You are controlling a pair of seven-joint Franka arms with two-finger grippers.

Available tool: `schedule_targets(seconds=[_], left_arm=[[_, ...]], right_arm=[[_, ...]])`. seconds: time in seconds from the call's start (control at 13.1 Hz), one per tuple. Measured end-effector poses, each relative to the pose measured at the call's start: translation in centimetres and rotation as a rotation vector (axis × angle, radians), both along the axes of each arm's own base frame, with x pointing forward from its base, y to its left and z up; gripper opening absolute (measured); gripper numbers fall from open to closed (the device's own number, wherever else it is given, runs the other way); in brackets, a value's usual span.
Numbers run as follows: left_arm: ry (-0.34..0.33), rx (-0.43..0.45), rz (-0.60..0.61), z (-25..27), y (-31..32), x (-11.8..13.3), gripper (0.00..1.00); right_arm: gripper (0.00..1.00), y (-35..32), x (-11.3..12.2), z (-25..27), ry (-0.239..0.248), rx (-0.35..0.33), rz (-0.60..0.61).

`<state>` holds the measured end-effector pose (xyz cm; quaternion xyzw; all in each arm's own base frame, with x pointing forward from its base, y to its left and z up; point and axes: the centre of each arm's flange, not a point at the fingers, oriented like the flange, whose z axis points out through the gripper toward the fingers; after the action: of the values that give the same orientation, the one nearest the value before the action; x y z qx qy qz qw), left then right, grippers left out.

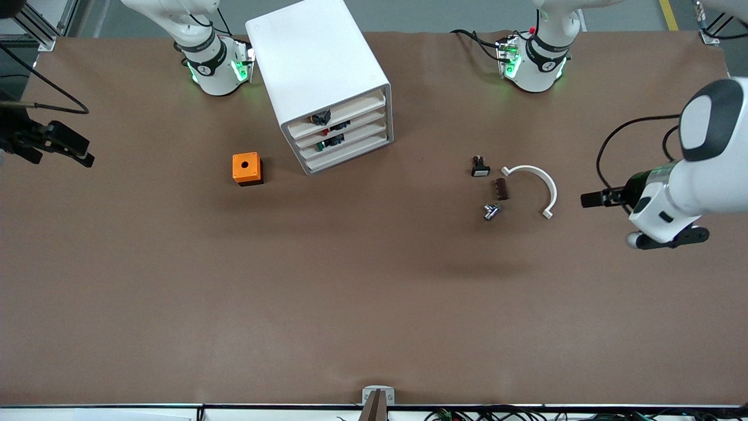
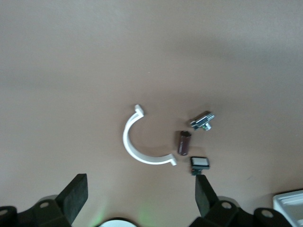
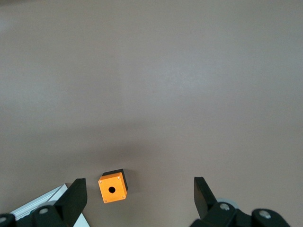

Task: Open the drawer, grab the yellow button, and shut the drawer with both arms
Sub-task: 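Move the left gripper toward the white cabinet while the right gripper lifts, then bring the left gripper to the drawer front of the white cabinet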

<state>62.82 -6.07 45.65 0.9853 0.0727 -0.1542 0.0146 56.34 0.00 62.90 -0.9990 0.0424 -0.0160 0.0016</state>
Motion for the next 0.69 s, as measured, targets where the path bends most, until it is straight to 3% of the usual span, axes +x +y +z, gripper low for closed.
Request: schedule_targets(seconds=[0.38,0.69], left_arm=[[0.049,0.072,0.209,-7.5,-6.5,2.5,1.0],[0.08,0.138,0.346,-10.0,-9.8,2.3,1.0]], right_arm=[[1.0,0.1,5.3,-8.7,0.054,0.015,0.008],[1.0,-0.4,7.3,-16.4,0.174,0.027,0.0]])
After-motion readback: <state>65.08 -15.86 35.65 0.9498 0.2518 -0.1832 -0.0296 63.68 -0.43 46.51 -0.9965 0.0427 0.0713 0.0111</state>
